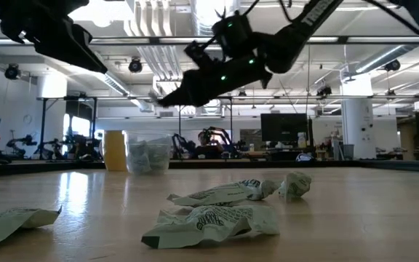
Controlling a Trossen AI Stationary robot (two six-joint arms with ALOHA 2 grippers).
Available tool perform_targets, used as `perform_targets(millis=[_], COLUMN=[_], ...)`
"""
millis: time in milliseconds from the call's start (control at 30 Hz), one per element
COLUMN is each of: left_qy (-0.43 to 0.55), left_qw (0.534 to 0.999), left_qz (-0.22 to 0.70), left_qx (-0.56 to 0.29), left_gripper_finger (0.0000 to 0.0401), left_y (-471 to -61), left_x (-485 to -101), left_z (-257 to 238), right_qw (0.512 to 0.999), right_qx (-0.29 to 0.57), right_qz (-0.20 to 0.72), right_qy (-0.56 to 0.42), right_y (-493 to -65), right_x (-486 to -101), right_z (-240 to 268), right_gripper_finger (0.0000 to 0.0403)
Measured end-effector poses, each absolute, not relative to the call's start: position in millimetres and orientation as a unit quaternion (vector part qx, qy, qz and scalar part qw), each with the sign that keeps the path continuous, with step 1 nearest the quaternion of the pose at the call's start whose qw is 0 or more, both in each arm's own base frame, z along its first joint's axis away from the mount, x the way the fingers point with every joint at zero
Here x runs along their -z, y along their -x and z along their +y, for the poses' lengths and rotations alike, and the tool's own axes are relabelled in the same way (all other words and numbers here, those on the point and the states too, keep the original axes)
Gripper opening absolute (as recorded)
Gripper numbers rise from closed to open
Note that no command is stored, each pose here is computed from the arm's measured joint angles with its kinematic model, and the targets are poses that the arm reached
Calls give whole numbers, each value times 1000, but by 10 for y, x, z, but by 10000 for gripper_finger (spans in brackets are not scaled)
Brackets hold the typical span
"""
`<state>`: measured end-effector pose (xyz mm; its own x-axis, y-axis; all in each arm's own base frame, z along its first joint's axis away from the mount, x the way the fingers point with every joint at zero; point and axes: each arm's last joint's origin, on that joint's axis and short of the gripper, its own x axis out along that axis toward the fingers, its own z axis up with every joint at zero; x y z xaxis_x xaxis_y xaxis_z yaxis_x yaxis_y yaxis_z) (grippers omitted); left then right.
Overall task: Pick and place Stevia / Truvia into bins
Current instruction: Put the stevia packet into the transparent container
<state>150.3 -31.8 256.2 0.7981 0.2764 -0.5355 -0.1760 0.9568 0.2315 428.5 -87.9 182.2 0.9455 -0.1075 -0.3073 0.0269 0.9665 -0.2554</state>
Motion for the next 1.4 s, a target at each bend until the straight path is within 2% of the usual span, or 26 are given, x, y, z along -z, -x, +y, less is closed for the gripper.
perform_targets(millis=[167, 533, 667, 933, 1100, 1400], left_qy=[-88, -89, -90, -89, -61, 35], left_qw=[942, 941, 940, 939, 939, 917], left_qz=[300, 304, 305, 310, 320, 395], left_qx=[-120, -120, -121, -122, -106, 40], left_gripper_finger=[164, 164, 164, 164, 164, 164], left_y=[-1496, -1480, -1493, -1509, -1529, -1633], left_x=[-2551, -2545, -2539, -2522, -2495, -2435], left_z=[-316, -312, -316, -321, -340, -512], right_qw=[973, 977, 976, 975, 966, 945], right_qx=[46, 40, 39, 37, 15, -91], right_qz=[206, 200, 204, 210, 236, 282], right_qy=[95, 60, 59, 67, 103, 135], right_y=[-4436, -4517, -4513, -4502, -4403, -3970], right_x=[-1744, -1710, -1700, -1713, -1944, -2614], right_z=[-1059, -1148, -1146, -1144, -1040, -565], right_gripper_finger=[9, 12, 39, 120, 143, 137])
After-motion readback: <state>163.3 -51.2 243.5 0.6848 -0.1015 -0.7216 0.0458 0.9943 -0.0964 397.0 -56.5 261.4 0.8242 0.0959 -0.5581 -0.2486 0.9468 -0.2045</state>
